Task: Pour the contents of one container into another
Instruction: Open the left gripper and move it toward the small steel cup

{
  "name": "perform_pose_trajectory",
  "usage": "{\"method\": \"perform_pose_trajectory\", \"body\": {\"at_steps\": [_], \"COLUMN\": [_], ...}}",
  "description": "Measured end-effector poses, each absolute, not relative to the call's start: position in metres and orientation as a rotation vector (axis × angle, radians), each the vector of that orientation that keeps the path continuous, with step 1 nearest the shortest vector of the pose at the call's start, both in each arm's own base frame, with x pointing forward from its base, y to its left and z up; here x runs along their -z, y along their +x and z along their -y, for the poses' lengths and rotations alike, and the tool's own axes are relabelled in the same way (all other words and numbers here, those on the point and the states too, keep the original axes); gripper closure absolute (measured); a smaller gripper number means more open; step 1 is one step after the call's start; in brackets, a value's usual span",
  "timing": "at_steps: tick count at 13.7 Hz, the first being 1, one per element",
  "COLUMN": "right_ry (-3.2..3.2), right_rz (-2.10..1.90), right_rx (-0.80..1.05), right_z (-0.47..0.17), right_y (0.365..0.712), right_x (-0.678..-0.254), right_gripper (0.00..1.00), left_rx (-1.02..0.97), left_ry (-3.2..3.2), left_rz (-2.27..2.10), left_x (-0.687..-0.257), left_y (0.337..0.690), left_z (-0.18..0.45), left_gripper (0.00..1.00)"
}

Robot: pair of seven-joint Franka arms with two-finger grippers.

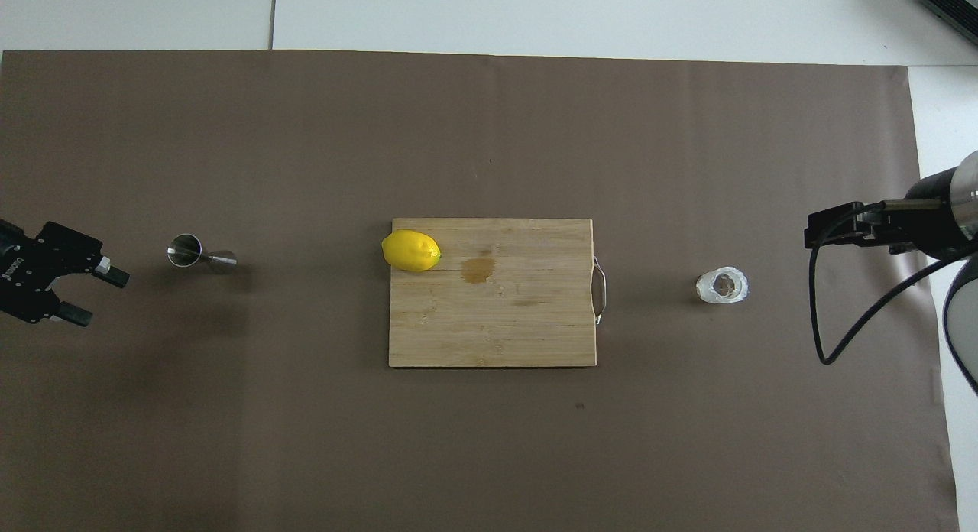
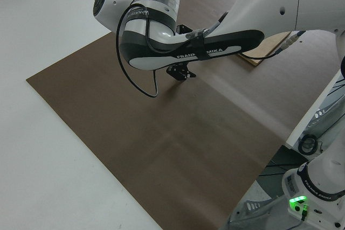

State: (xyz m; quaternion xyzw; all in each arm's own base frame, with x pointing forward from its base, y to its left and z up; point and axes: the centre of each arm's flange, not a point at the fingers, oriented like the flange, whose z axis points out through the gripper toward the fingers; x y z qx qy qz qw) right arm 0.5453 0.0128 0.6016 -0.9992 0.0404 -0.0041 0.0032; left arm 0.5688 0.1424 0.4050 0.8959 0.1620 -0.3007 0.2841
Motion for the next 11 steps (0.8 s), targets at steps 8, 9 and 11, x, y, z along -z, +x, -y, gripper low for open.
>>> {"method": "perform_pose_trajectory", "body": {"at_steps": [8, 9, 11], "right_ry": [-3.132, -3.132, -3.132], "right_rz": [-0.127, -0.127, -0.127], "right_rx": [0.013, 0.013, 0.013], "right_z": [-0.013, -0.013, -0.013], "right_y": [0.545, 0.545, 0.545], "right_x": [-0.602, -0.602, -0.602], "right_gripper": [0.00, 0.00, 0.00], "left_rx": [0.854, 0.866, 0.884], "left_ry": [2.222, 2.191, 2.138], "left_rz": [-0.645, -0.698, -0.794], "left_x": [-0.386, -0.382, -0.375], "left_y": [0.567, 0.566, 0.565], "left_z": [-0.159, -0.159, -0.158], "left_gripper": [0.00, 0.00, 0.00]}}
